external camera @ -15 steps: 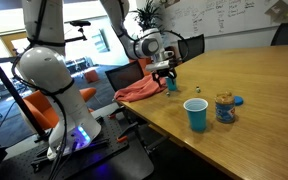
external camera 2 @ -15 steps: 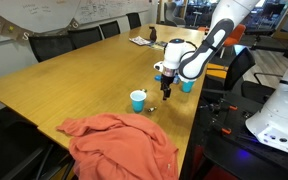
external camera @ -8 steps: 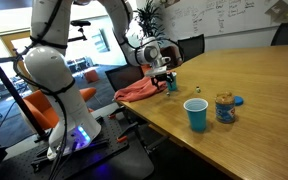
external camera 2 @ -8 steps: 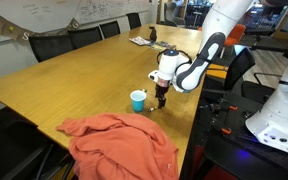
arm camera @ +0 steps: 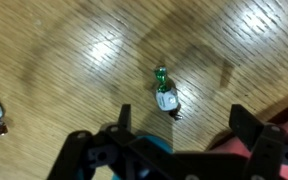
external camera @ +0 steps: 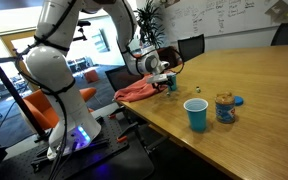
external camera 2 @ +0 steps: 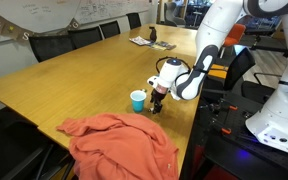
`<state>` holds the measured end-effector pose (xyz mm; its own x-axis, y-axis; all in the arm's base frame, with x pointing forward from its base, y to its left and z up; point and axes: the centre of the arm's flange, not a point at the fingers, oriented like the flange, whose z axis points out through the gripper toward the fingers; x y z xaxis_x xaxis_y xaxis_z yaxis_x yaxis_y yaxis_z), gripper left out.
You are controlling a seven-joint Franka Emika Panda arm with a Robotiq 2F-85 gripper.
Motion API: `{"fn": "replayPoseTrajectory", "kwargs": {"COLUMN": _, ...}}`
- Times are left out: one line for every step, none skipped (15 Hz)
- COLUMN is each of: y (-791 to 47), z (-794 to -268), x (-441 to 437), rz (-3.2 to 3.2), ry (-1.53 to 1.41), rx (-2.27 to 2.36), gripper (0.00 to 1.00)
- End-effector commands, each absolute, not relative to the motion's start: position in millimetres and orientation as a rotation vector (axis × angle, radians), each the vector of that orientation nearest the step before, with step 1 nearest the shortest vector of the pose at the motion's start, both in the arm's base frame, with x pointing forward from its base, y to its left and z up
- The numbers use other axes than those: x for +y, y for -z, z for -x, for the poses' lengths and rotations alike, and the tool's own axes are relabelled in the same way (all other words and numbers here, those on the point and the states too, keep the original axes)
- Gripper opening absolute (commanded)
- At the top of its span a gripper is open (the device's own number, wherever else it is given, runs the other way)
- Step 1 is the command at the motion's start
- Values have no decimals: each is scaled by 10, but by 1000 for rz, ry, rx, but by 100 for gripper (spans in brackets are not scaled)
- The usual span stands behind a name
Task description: Pour the sweets from the left blue cup onto the table then pick the sweets one at a time and put them in the right blue cup
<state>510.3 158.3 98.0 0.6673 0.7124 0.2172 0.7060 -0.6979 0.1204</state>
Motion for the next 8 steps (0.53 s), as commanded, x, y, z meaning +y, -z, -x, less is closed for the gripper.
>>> {"fn": "replayPoseTrajectory", "kwargs": {"y": -854, "z": -5131, "x": 1576, "rz": -2858, "ry": -448, "rx": 1192, "gripper": 100}}
{"fn": "replayPoseTrajectory", "kwargs": {"y": -830, "z": -5133, "x": 1579, "rz": -2859, "ry": -450, "rx": 1191, "gripper": 100}}
{"fn": "replayPoseTrajectory", "kwargs": {"y": -805, "z": -5140, "x": 1580, "rz": -2860, "ry": -449, "rx": 1188, "gripper": 100}}
{"fn": "replayPoseTrajectory", "kwargs": {"y": -782, "z": -5145, "x": 1576, "rz": -2861, "ry": -447, "rx": 1184, "gripper": 100}}
{"fn": "replayPoseTrajectory", "kwargs": {"y": -763, "z": -5152, "x": 1569, "rz": -2863, "ry": -446, "rx": 1178, "gripper": 82}}
{"fn": "replayPoseTrajectory", "kwargs": {"y": -745, "z": -5159, "x": 1564, "rz": -2863, "ry": -447, "rx": 1176, "gripper": 72}}
{"fn": "replayPoseTrajectory", "kwargs": {"y": -735, "z": -5162, "x": 1559, "rz": -2863, "ry": -447, "rx": 1174, "gripper": 66}}
{"fn": "replayPoseTrajectory", "kwargs": {"y": -726, "z": -5170, "x": 1554, "rz": -2863, "ry": -449, "rx": 1172, "gripper": 56}}
